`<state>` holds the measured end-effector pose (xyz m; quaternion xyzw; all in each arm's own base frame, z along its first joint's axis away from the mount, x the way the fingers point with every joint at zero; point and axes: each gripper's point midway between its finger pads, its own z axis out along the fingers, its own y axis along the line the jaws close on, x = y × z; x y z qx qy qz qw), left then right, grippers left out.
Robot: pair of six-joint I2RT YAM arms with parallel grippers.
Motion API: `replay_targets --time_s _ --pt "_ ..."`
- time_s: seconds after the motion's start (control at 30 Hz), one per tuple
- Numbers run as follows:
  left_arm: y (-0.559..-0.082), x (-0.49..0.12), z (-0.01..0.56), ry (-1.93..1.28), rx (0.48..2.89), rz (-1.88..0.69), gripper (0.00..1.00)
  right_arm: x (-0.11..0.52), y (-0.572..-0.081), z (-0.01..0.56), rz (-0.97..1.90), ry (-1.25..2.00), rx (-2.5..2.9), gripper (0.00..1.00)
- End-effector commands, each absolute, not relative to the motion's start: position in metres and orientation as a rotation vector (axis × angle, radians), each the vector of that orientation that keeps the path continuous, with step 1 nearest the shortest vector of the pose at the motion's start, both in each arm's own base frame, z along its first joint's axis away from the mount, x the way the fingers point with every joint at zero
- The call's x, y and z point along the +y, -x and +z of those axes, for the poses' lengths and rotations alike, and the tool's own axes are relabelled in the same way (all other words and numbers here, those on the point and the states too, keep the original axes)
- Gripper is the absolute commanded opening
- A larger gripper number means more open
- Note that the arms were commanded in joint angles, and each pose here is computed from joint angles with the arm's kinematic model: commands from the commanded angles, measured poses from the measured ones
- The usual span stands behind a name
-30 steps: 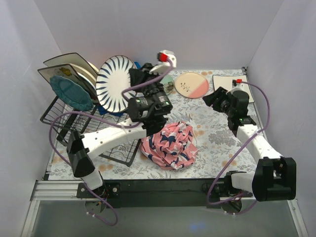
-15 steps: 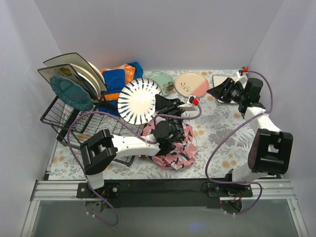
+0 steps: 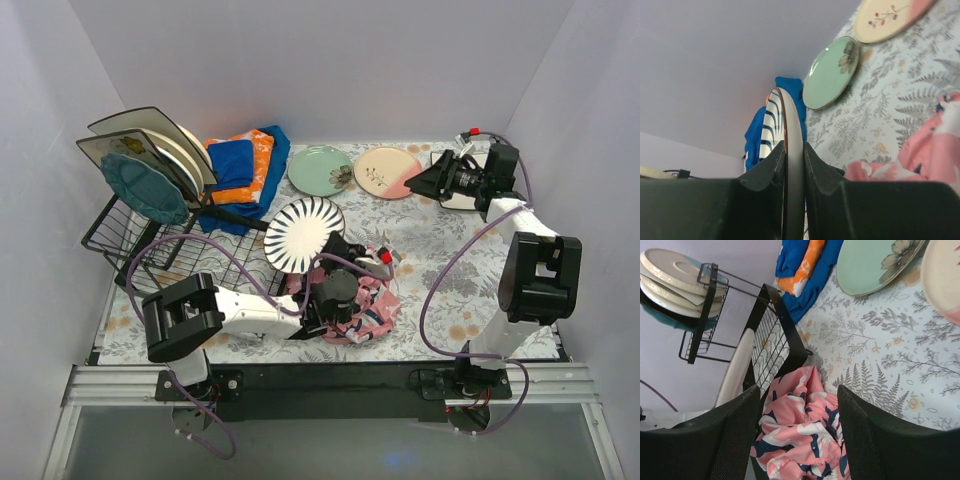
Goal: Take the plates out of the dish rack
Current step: Place the plate at the center of the board.
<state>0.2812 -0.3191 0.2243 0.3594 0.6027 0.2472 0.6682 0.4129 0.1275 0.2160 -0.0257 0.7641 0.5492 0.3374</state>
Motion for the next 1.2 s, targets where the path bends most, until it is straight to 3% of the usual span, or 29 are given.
replay_targets --time_s 0.0,0.57,0.97,1.17 --pt "-0.266 -0.339 0.229 -0.912 1.243 0.464 0.0 0.153 -0.404 0.225 1.502 0.206 1.969 0.7" --pt "-0.226 -0.379 0.18 -1.141 1.023 0.483 0.0 0.219 -0.369 0.174 1.456 0.349 2.175 0.69" --pt "-0.215 -0.388 0.183 -1.09 0.946 0.447 0.0 0.233 -0.335 0.141 1.342 0.437 2.315 0.68" --pt "-0.209 -0.397 0.194 -1.08 0.867 0.487 0.0 0.249 -0.314 0.145 1.427 0.567 2.278 0.62"
